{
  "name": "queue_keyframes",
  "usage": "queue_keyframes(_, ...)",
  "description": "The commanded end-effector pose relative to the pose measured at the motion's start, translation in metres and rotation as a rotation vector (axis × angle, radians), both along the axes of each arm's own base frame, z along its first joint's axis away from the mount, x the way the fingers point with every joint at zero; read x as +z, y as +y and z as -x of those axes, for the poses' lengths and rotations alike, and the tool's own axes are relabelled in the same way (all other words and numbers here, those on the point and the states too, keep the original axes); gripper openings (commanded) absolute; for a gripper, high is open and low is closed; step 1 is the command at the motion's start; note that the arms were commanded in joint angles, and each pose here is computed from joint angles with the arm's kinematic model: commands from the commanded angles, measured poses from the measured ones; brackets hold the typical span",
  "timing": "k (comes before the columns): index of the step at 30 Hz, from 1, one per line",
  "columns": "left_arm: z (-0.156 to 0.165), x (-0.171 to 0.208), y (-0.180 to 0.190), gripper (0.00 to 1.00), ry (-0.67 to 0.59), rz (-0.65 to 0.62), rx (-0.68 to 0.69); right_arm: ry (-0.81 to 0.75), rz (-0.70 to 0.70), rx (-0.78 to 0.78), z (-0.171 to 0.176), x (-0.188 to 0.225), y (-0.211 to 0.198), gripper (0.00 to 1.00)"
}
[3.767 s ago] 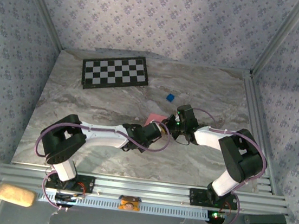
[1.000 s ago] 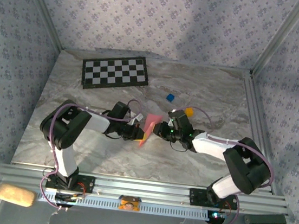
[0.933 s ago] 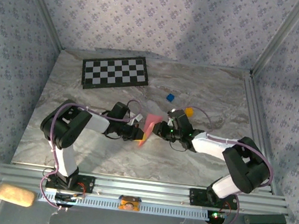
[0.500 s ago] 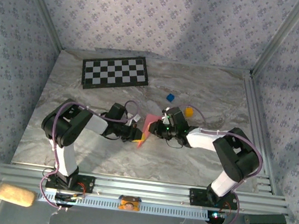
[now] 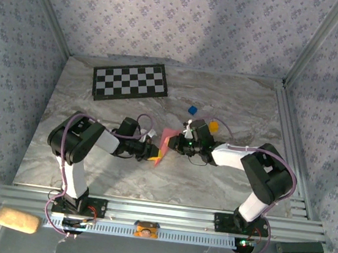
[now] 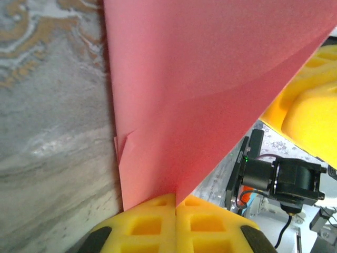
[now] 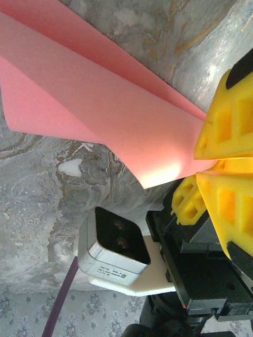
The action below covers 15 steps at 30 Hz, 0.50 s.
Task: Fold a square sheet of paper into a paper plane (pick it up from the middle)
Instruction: Fold the wing for the fifth time at the center of the table.
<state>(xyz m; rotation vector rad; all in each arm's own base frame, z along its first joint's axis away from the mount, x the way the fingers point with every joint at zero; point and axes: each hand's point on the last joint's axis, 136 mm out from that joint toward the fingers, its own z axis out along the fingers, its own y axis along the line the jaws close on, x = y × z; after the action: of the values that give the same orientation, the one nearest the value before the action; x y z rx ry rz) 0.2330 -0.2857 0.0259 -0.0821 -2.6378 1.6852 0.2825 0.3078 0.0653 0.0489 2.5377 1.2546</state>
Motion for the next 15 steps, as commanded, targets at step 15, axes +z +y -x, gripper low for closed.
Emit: queue_keyframes(15, -0.0069, 0.0018, 0.0110, 0.00, -0.096, -0.022, 0.046, -0.018, -0.013, 0.009, -0.0086, 0.0010, 0.0061, 0.13)
